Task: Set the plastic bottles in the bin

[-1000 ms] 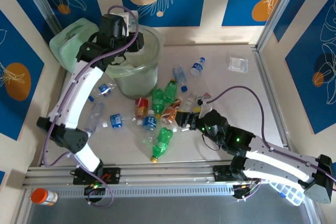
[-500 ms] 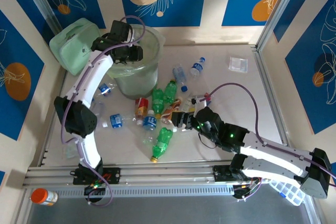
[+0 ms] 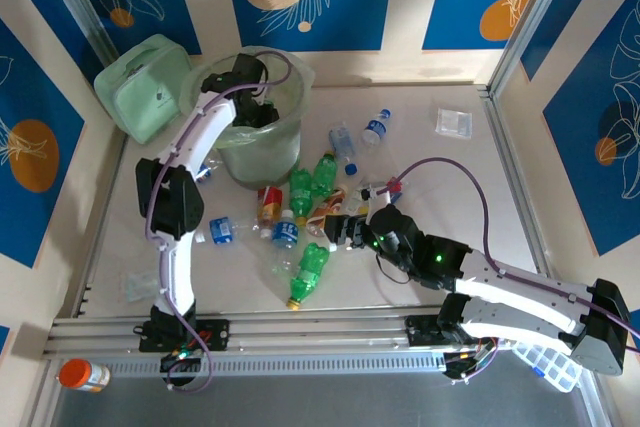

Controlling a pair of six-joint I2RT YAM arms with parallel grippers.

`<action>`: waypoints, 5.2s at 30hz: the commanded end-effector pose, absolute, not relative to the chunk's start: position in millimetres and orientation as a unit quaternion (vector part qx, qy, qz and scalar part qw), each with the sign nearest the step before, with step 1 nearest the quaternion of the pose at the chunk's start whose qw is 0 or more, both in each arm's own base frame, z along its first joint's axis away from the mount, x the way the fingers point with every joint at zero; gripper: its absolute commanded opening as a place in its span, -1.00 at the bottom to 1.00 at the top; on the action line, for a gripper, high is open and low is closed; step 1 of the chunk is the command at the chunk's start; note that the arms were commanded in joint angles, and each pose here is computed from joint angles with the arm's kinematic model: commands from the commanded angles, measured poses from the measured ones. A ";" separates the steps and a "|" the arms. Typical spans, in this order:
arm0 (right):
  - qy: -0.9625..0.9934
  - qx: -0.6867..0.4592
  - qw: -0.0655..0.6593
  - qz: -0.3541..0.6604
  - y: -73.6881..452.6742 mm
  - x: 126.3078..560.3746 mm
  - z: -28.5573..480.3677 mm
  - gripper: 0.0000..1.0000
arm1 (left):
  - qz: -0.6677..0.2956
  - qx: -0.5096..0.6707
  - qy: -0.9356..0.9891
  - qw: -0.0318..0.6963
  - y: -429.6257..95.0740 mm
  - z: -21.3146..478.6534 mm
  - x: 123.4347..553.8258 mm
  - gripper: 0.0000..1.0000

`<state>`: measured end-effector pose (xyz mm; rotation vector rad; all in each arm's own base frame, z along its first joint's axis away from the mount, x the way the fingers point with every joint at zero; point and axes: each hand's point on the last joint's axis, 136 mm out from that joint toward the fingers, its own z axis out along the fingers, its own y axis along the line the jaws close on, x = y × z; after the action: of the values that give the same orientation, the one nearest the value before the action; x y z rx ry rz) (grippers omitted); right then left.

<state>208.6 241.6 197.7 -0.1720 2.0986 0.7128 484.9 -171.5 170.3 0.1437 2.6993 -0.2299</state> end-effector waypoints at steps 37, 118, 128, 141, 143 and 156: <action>0.833 -0.070 0.479 0.269 237.6 215.6 214.3 0.48 | -0.172 0.053 0.899 0.400 -182.1 330.0 403.7 0.50; 0.863 0.157 0.385 0.287 181.5 267.1 213.6 0.46 | -0.064 0.319 0.930 0.169 -293.2 30.6 162.8 0.11; 0.853 0.119 0.372 0.345 199.8 281.8 204.2 0.46 | -0.146 0.323 0.892 0.279 -313.5 104.7 183.4 -0.21; 0.783 0.016 0.519 0.342 202.2 249.4 293.7 0.44 | -0.225 0.260 0.834 0.432 -289.1 238.1 212.2 -0.49; 0.775 0.015 0.525 0.352 205.9 252.4 309.7 0.44 | -0.228 0.253 0.828 0.446 -285.2 259.7 218.9 -0.56; 0.743 0.053 0.572 0.344 214.9 317.8 381.2 0.44 | -0.240 0.148 0.831 0.480 -261.8 389.0 312.2 -0.77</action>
<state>309.5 215.5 355.3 0.1116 1.8085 0.7734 300.4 -270.0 383.1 0.3700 1.9835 -0.6019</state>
